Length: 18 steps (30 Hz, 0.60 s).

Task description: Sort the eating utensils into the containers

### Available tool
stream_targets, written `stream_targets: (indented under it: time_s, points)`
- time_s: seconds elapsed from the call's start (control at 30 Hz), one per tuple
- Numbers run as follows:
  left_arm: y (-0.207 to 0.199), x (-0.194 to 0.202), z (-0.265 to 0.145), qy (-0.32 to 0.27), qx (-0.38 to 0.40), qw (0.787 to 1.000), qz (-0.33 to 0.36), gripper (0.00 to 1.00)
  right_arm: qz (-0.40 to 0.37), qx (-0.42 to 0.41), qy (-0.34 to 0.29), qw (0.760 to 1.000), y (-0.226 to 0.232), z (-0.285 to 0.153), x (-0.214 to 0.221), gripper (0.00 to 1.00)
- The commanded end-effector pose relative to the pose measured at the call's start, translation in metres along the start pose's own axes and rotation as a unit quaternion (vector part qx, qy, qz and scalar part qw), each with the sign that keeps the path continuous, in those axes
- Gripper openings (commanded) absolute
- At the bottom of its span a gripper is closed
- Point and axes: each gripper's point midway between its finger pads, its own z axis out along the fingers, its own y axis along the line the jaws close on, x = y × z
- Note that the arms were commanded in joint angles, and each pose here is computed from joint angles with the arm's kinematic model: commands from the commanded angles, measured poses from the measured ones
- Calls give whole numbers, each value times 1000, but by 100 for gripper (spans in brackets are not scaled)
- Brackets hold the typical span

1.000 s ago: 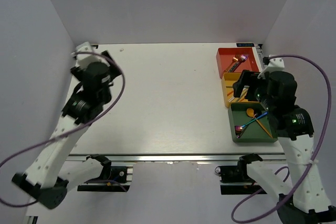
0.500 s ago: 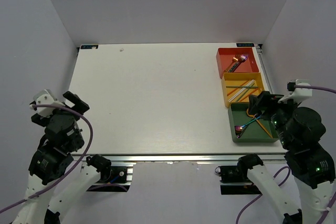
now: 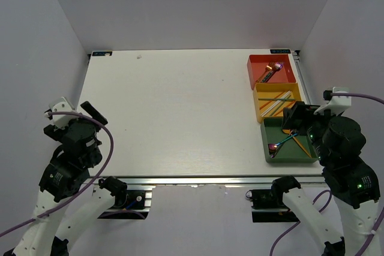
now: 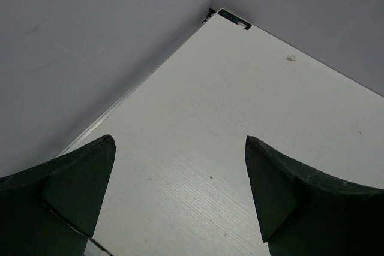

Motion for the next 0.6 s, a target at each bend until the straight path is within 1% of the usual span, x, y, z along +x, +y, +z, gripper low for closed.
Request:
stream_targets:
  time_s: [0.0,0.3,0.57]
  points:
    - [0,-10,-3,-2,3,1000,-7,98,5,7,-12,1000,-3,-4,-5,89]
    - [5,-18,-8,-7,11,1000,-9,98,6,6,-13,1000,-4,-7,-2,89]
    - [-2,-15,-5,-3,16,1000,-3,98,5,8,-5,1000,-3,-1,1,89]
